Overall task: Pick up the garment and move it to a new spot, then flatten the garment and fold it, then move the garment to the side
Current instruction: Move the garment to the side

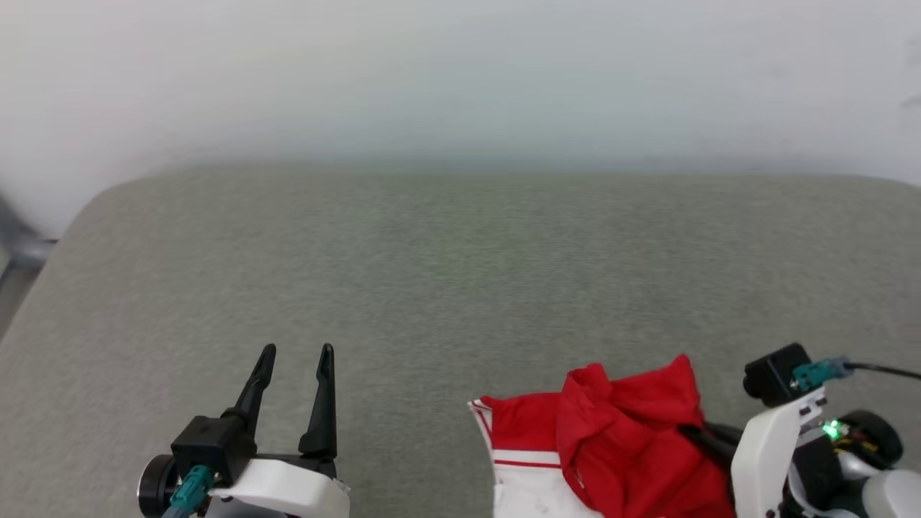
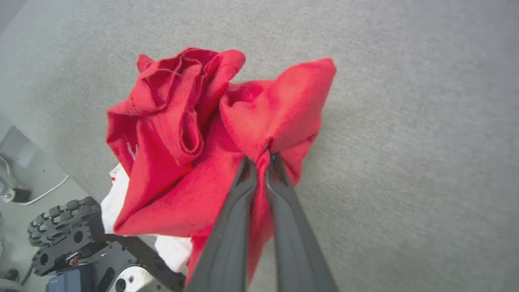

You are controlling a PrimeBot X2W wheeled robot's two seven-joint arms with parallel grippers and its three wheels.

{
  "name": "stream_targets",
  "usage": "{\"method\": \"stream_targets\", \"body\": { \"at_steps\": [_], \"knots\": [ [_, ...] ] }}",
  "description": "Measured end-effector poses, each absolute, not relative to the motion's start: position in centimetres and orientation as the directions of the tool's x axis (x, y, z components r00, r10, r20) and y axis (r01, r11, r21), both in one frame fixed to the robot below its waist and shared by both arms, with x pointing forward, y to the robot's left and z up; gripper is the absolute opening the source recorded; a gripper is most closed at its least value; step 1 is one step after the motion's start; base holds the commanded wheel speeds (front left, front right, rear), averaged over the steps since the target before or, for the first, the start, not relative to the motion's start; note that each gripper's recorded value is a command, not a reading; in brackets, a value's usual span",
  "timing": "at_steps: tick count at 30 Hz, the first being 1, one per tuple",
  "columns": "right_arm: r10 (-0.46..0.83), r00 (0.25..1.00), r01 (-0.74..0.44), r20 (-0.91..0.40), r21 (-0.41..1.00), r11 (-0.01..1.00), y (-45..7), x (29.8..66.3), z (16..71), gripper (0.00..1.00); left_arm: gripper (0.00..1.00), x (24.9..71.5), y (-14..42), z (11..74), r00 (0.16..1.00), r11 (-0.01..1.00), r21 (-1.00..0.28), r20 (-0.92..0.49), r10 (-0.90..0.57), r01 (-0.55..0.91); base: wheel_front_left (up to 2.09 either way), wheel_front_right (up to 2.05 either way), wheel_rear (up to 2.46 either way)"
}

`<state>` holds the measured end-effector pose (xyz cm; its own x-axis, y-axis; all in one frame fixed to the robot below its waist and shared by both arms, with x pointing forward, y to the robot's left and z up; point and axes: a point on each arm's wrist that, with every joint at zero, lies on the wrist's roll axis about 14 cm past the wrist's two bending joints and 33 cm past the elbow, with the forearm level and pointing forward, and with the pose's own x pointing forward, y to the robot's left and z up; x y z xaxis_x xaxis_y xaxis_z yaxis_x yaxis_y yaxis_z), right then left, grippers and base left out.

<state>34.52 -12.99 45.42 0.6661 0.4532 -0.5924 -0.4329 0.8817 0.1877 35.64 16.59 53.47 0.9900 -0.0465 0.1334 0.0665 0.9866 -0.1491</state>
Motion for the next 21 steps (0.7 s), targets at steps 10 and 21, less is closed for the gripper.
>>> {"method": "stream_targets", "body": {
  "at_steps": [10,21],
  "knots": [
    [0.220,0.822,-0.280,-0.525,-0.035,0.959,-21.8,33.6,50.5,0.00,1.00,39.6,8.4,54.8,0.939,0.936,-0.146,0.180,-0.292,0.319,0.00,0.00,0.00],
    [-0.067,0.870,0.013,-0.488,-0.113,0.994,-32.7,36.6,50.5,0.00,1.00,45.3,-0.8,54.2,0.803,0.801,-0.117,0.206,-0.559,0.587,0.00,0.00,0.00]
  ]
}}
